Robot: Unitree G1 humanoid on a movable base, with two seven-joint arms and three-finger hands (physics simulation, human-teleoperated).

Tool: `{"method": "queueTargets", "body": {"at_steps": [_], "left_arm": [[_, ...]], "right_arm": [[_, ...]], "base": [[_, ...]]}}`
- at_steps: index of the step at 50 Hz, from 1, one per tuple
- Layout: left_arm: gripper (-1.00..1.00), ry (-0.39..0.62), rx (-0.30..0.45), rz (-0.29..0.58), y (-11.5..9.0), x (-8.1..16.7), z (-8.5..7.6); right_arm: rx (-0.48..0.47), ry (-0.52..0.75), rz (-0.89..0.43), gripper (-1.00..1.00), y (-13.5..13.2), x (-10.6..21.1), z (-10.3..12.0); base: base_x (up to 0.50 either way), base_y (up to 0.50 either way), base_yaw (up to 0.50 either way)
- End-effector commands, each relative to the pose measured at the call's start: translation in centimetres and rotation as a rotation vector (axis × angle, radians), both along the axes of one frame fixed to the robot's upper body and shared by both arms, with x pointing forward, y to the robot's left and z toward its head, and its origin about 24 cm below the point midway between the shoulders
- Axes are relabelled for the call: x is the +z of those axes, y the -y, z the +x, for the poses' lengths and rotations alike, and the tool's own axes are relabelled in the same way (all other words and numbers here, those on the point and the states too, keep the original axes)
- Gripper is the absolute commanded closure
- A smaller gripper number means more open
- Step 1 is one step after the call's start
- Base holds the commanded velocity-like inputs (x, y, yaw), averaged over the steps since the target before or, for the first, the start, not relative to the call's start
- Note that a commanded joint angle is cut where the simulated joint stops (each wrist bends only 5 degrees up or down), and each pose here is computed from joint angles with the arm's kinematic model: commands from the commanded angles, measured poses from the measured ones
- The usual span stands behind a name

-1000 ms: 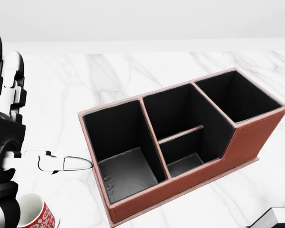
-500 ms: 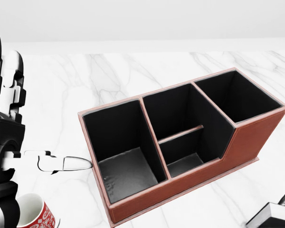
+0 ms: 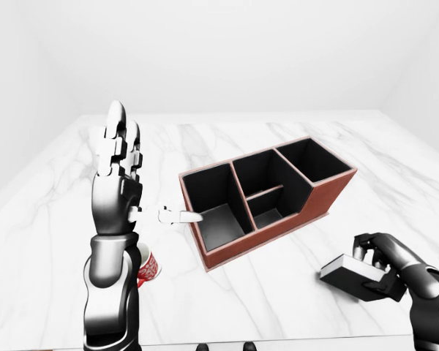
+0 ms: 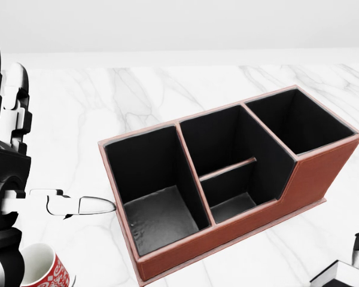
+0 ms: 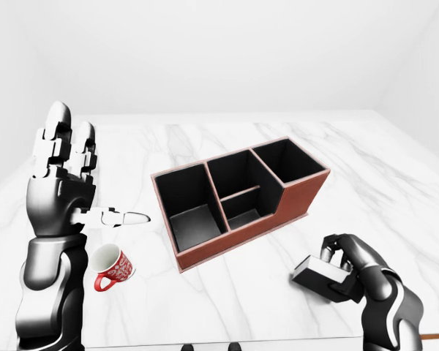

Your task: Pick up the book and place it in the back compartment of the caddy.

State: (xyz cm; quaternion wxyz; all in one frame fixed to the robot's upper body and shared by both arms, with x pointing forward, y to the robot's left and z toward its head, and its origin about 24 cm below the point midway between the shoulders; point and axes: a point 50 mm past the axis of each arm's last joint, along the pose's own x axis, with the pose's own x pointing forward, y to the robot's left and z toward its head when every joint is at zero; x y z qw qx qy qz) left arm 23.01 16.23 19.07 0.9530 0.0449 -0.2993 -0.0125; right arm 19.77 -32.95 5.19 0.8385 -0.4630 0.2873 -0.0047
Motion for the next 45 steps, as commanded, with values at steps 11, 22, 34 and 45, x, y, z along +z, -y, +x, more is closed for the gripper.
{"method": "queueTargets", "body": {"at_steps": [11, 22, 34, 45], "left_arm": [[-1.0, 0.005, -0.001, -0.002, 0.0, 0.1, 0.0], [-1.0, 0.011, 0.002, -0.004, -0.1, 0.2, 0.0], [-1.0, -0.006, 0.003, -0.006, -0.1, -0.1, 0.2], [-1.0, 0.004, 0.005, -0.008, -0.2, 0.1, 0.2]], "right_arm": [[0.075, 0.153, -0.107, 1.0, -1.5, 5.3, 0.7], [0.102, 0.217, -0.177, 1.0, -2.3, 7.3, 1.2], [0.145, 0.296, -0.263, 1.0, -3.6, 9.7, 2.0], [0.212, 0.408, -0.353, 1.0, -5.4, 12.9, 3.2]], "base": [[0.0, 0.0, 0.0], [0.0, 0.0, 0.0], [0.0, 0.0, 0.0], [0.0, 0.0, 0.0]]}}
